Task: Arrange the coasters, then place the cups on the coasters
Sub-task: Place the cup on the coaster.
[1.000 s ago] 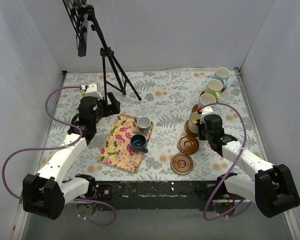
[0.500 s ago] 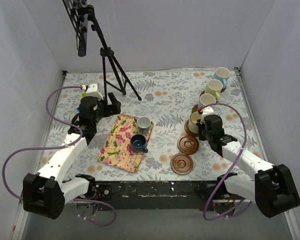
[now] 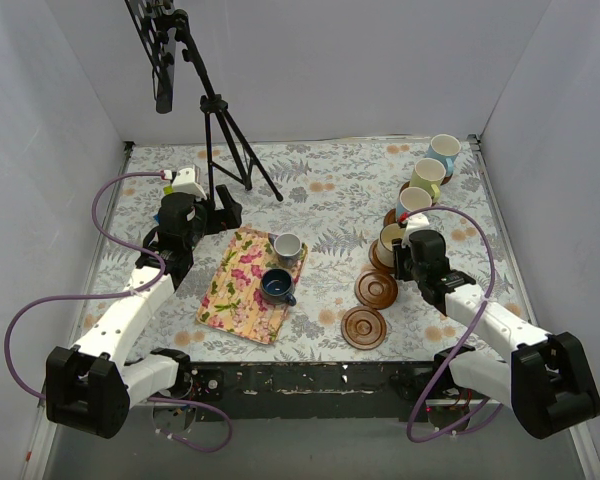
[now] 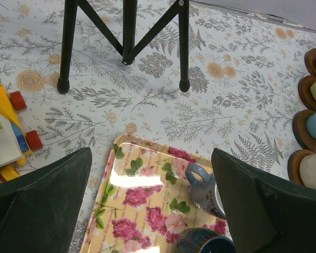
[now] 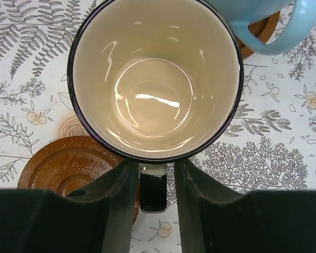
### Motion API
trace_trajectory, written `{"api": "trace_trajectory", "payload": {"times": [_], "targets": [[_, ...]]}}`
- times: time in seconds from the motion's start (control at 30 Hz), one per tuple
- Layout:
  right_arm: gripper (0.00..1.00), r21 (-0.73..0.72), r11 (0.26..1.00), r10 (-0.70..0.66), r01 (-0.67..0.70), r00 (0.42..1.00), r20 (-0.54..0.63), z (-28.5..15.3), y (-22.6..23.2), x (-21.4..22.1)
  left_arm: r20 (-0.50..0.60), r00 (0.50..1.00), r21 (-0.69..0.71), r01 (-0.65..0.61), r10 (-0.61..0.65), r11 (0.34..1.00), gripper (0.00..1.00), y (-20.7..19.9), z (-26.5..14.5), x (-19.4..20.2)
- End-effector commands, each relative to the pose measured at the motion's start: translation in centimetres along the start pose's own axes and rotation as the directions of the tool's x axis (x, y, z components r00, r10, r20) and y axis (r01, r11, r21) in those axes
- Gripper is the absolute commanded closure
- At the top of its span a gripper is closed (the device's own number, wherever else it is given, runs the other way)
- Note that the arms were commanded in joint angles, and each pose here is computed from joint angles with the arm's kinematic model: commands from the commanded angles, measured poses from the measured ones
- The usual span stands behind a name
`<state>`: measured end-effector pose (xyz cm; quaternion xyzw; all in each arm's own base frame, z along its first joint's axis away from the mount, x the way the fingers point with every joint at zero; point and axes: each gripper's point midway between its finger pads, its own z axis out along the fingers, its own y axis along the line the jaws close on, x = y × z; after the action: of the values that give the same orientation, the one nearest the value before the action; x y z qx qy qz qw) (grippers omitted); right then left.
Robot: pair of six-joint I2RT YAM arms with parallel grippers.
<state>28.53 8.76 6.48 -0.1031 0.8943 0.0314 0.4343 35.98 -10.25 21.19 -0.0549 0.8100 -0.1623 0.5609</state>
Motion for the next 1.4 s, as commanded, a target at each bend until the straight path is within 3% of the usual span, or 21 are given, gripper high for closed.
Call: {"api": "trace_trajectory", "payload": {"times": [0.0,0.17,0.3,0.53,0.87,1.23,1.37], "targets": [[0.57,0.002,1.0,0.016,-0.016,0.997,0.072,-0.3,-0.1,-2.1,-0.005,1.0,0.006,-0.011,0.011,1.0,0.02,0.0,-0.1,0.2],[0.46,0.006,1.0,0.018,-0.018,0.996,0.087,-0.9,-0.2,-3.4,-0.007,1.0,0.004,-0.009,0.009,1.0,0.02,0.0,-0.1,0.2],[0.27,0.014,0.999,0.049,-0.05,0.996,0.081,-2.1,-0.3,-4.2,-0.003,1.0,0.002,-0.006,0.006,1.0,0.02,0.0,-0.1,0.1],[0.25,0.072,0.993,0.09,-0.095,0.994,0.064,-4.9,-1.4,-5.9,-0.004,1.0,0.005,-0.006,0.006,1.0,0.02,-0.1,-0.2,0.1],[0.21,0.133,0.987,0.053,-0.085,0.972,0.229,-11.1,-3.4,-14.4,-0.016,1.0,0.014,-0.003,0.003,1.0,0.02,-0.2,-0.2,0.4],[0.2,-0.028,0.997,0.082,-0.077,0.963,0.258,-11.1,-1.0,-18.1,-0.052,0.997,0.042,-0.052,0.055,0.998,0.02,-2.5,-0.3,2.1],[0.2,-0.062,0.994,0.107,-0.094,0.957,0.271,-11.3,-0.5,-18.2,-0.121,0.986,0.142,-0.094,0.111,0.985,0.02,-5.4,-0.4,4.5]]}}
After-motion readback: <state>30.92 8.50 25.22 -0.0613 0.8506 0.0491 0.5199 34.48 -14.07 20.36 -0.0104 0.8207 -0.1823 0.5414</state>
